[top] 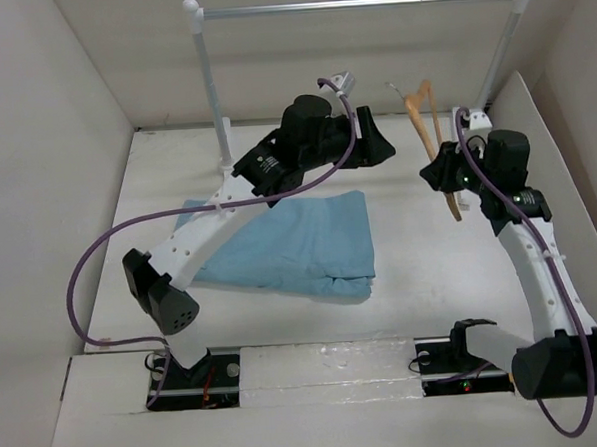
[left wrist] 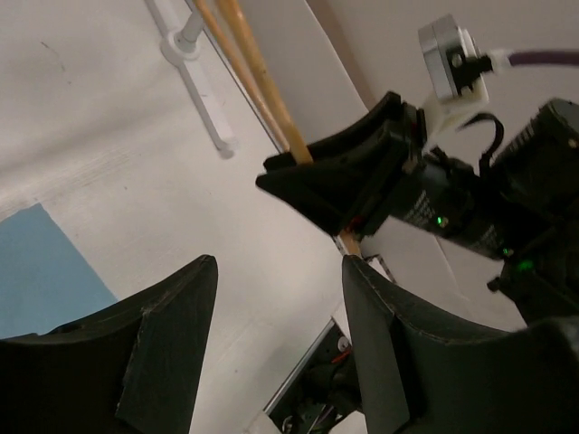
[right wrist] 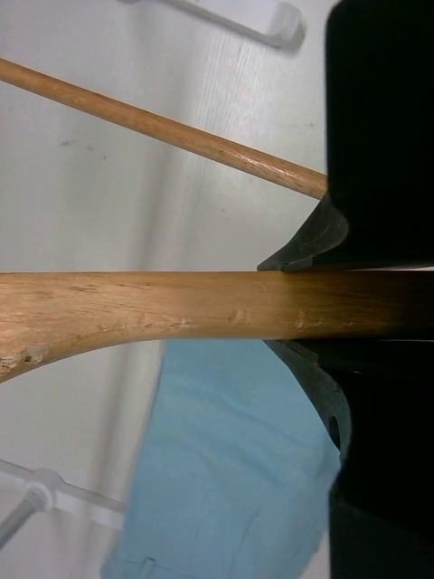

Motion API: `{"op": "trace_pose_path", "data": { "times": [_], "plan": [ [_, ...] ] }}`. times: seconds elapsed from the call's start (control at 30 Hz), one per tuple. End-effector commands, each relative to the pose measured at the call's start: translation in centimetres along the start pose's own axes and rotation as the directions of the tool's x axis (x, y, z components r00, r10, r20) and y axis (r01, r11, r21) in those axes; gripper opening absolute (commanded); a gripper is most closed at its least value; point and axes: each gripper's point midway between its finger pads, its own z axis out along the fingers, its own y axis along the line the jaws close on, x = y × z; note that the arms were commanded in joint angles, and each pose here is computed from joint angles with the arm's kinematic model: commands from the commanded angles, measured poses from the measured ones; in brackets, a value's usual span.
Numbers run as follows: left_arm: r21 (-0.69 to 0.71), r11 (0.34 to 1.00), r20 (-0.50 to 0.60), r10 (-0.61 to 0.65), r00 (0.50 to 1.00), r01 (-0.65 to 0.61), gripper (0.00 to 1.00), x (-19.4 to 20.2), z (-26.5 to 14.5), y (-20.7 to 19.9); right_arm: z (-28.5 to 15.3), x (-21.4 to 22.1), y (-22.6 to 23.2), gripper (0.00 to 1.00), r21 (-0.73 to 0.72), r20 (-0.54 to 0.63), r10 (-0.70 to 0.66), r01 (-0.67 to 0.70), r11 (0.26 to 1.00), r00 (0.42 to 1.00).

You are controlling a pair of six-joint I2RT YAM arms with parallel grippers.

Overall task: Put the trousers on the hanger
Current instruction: Pick up the hanger from the clothesline, then place the trousers on the hanger.

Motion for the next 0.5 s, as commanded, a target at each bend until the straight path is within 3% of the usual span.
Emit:
{"op": "trace_pose_path", "data": {
  "times": [0.0,0.27,0.47],
  "plan": [
    [0.06,0.998,0.068,-0.012,0.998,0.008,0.54,-2.2,0.3,-2.4,-1.5,-2.3,3.7,0.0,-0.061,0.139,-0.096,0.105,0.993,0.986],
    [0.03,0.993,0.028,-0.113,0.993,0.112,0.54,0.2,3.9,-0.1,-2.5,2.4,6.4,0.0,-0.092,0.069,-0.096,0.102,0.991,0.993],
    [-0.067,0.989,0.064,-0.129,0.99,0.133,0.51,0.7,5.6,2.7,-2.7,4.3,8.9,0.0,-0.134,0.048,-0.099,0.105,0.985,0.994]
  ]
}}
